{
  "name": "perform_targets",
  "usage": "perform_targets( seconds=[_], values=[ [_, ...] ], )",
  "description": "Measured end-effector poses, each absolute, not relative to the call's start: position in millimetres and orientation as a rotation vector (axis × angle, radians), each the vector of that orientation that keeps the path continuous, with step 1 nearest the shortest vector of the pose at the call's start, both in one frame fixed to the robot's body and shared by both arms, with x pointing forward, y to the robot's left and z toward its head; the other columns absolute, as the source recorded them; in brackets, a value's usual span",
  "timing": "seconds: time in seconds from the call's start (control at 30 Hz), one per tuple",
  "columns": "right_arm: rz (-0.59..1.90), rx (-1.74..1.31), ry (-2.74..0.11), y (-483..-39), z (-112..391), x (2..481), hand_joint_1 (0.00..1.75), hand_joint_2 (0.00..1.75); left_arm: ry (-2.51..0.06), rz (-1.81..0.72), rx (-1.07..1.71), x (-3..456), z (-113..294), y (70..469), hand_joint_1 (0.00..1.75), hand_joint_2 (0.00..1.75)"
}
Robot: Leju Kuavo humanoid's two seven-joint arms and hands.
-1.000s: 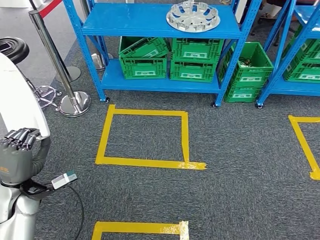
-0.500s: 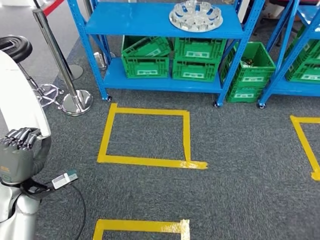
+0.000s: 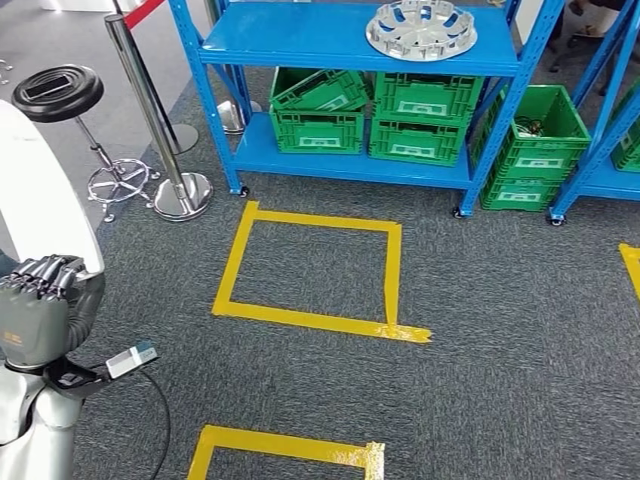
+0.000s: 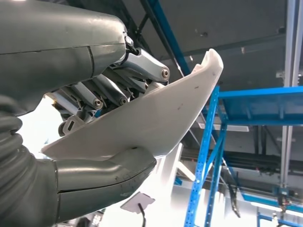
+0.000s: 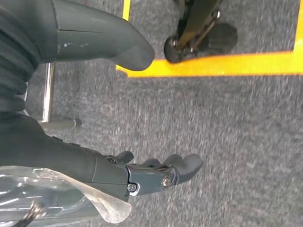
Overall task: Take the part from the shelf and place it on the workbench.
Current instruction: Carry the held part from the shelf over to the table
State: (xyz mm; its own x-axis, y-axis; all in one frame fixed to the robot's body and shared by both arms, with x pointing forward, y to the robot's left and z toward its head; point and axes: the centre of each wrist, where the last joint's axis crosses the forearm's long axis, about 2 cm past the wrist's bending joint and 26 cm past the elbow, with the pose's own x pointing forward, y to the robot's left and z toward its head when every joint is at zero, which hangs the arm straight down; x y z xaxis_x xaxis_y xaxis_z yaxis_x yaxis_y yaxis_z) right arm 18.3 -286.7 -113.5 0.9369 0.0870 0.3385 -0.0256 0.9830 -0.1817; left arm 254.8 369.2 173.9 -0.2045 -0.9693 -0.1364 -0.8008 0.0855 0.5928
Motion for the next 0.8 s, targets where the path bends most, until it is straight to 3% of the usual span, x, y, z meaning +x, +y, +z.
perform_targets(
  seconds=[0.8],
  values=[
    [0.071, -0.176, -0.356, -286.8, -113.6, 16.8, 0.0, 1.75, -2.082, -0.82, 1.773, 256.3, 176.5, 371.5, 1.75, 1.75]
  ],
)
